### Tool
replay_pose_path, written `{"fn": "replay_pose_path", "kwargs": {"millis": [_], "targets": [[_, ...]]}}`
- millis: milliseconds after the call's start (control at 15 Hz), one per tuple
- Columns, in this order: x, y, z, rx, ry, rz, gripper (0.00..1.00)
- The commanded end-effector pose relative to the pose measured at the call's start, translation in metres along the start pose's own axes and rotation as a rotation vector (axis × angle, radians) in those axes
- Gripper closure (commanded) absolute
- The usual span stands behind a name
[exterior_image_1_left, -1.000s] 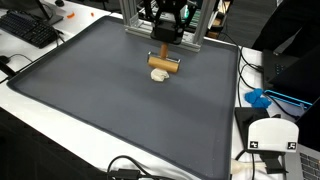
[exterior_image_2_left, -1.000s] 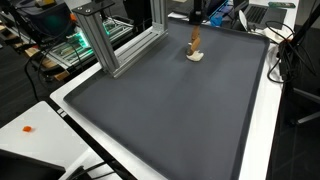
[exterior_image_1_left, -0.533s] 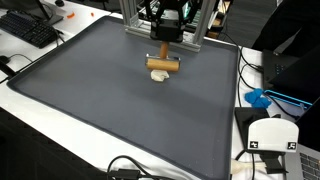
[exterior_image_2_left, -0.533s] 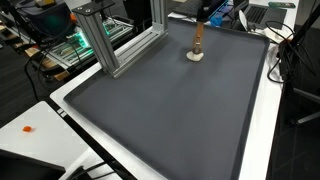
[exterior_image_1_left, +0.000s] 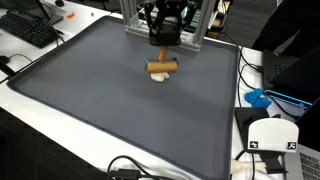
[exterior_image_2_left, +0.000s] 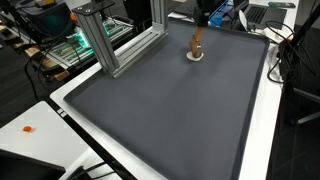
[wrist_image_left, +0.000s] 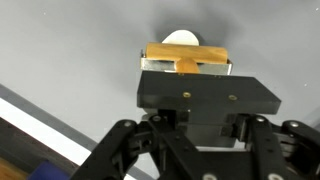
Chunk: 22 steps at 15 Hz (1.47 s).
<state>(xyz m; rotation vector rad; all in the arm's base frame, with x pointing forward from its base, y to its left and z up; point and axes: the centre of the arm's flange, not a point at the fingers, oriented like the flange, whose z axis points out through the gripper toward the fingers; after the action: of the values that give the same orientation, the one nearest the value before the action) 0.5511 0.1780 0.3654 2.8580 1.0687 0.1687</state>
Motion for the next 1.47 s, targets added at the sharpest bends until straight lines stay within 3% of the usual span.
{"fn": "replay_pose_path", "kwargs": {"millis": [0,933,1400], "targets": [[0.003,0.003,0.007,0.010,0.027,-0.050,0.65],[0.017,-0.006,0.023,0.014,0.112,-0.039,0.65],[0.022,0.004,-0.011,-0.015,0.156,0.063,0.65]]}}
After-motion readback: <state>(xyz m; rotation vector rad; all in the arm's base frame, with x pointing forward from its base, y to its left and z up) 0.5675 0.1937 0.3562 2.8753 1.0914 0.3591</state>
